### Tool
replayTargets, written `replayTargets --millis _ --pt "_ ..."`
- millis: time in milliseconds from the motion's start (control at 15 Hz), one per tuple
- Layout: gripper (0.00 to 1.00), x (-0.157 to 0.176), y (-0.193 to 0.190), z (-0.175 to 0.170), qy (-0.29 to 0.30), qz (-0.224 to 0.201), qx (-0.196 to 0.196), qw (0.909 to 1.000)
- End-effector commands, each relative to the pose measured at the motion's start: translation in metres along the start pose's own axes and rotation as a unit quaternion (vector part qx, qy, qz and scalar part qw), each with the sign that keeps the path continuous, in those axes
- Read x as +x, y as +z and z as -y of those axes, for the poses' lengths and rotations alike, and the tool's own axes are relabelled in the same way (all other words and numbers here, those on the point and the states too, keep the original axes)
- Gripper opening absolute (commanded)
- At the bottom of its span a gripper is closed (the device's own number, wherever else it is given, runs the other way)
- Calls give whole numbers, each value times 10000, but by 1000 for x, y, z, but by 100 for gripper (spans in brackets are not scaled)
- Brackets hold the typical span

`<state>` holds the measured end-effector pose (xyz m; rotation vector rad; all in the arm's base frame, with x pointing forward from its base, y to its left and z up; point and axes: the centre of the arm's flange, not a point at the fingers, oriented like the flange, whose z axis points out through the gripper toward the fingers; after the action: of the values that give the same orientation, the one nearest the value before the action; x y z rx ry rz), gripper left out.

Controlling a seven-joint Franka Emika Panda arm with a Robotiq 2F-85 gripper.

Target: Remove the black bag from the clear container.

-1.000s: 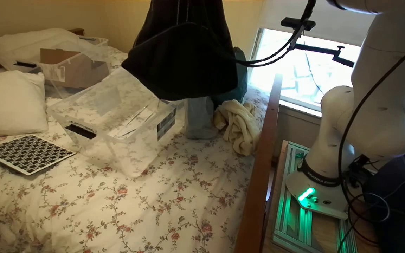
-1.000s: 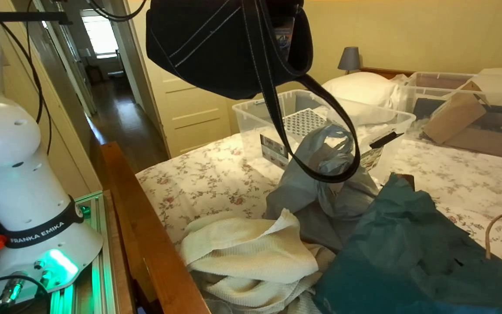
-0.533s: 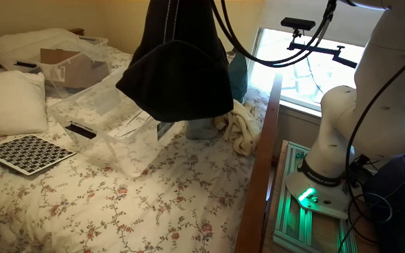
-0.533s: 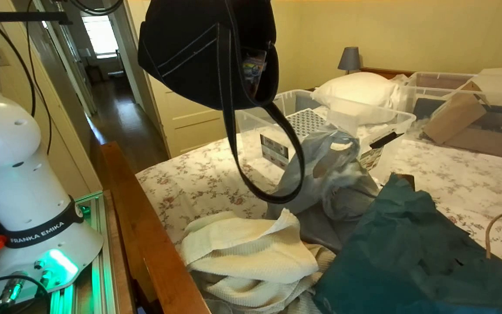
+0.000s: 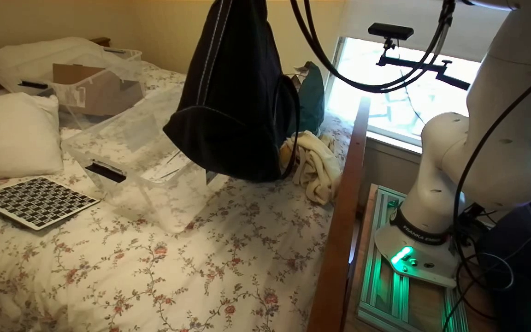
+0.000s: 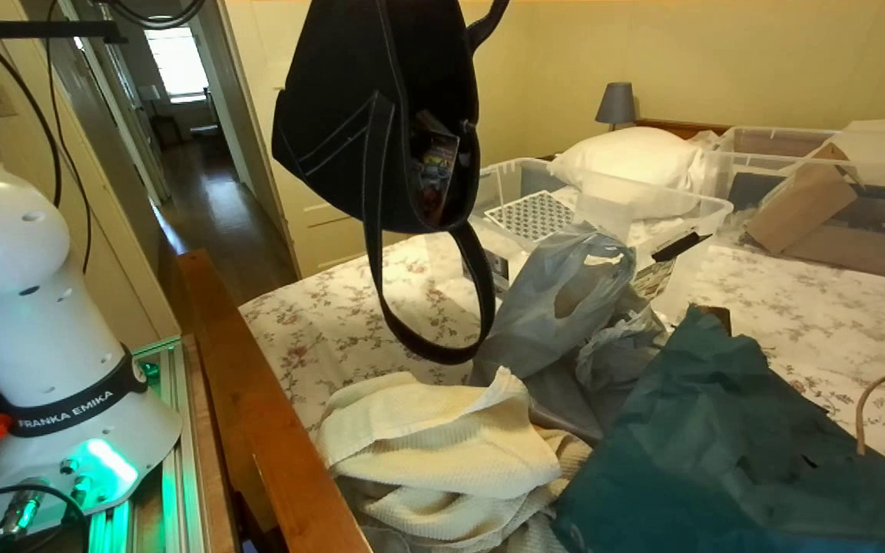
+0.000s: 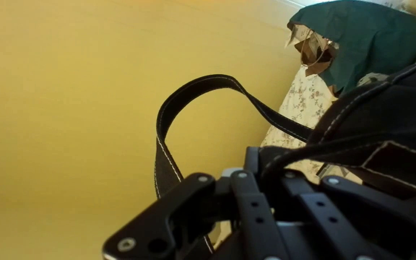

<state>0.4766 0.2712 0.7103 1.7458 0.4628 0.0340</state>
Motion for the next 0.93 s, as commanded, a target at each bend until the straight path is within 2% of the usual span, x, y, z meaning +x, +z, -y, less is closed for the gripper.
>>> replayTargets --millis 0,333,600,867 --pt "1 -28 6 -11 -641 -304 127 9974" --pt "1 -32 8 3 -1452 -406 662 9863" --pt "1 -31 12 12 -1910 -487 932 9759" --pt "1 -28 13 16 -2371 -718 1197 9614"
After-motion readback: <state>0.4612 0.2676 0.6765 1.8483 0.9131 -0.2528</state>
